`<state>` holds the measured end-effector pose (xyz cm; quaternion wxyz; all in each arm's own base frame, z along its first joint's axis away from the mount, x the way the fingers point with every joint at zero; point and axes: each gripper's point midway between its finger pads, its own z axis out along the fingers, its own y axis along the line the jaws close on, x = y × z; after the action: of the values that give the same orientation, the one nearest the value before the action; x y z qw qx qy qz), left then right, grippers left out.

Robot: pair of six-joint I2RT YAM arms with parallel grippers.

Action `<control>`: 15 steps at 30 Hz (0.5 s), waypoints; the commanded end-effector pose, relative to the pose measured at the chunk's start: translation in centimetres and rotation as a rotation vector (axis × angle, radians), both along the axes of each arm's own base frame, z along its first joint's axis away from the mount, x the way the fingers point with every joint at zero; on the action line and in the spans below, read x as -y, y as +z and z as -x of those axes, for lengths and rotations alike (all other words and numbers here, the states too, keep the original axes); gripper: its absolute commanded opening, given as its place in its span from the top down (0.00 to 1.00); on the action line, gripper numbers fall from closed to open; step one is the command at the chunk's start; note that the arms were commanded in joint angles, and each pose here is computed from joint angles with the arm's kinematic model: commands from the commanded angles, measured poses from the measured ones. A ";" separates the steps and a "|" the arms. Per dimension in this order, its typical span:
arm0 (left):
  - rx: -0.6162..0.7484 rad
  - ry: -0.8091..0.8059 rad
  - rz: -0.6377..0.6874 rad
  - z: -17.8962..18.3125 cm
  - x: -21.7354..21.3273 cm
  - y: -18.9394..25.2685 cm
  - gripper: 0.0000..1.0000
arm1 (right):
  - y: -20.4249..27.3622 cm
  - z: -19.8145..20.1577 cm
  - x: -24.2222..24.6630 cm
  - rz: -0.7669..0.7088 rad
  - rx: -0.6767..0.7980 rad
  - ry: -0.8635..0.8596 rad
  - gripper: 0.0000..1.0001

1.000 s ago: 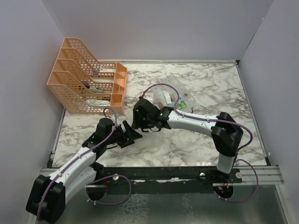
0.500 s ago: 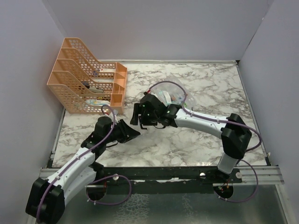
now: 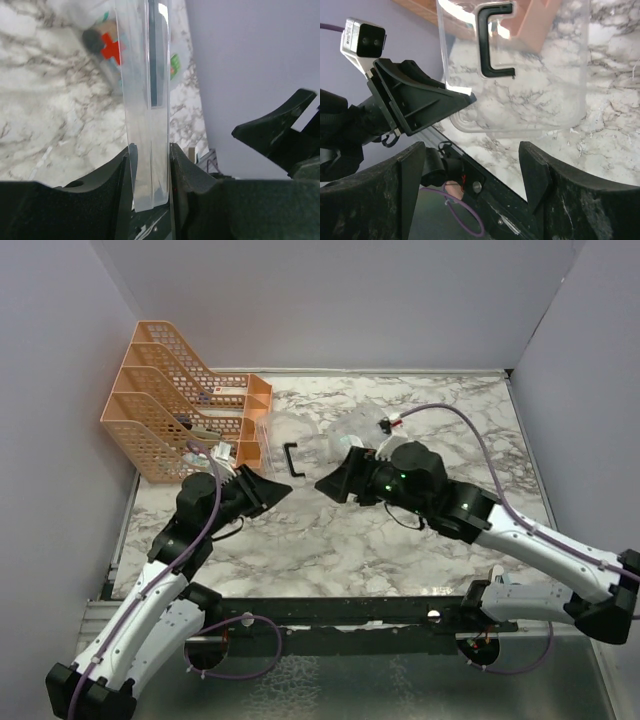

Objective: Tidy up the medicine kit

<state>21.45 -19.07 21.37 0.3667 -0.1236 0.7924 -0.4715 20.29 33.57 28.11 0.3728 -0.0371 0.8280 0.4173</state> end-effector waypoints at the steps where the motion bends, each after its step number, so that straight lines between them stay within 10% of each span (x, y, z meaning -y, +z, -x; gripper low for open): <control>1: 0.186 0.079 0.054 -1.8 -0.7 7.0 0.78 | 3.0 -0.7 3.6 -0.049 0.080 -0.130 0.24; 15: 0.387 0.078 0.406 -4.1 0.9 20.9 0.78 | 9.5 -1.7 5.3 -0.385 0.052 -0.202 0.21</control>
<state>25.55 -20.40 35.51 0.4622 -0.1247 0.6760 -0.5602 20.80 28.15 33.47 0.4252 0.0827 0.7758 0.4588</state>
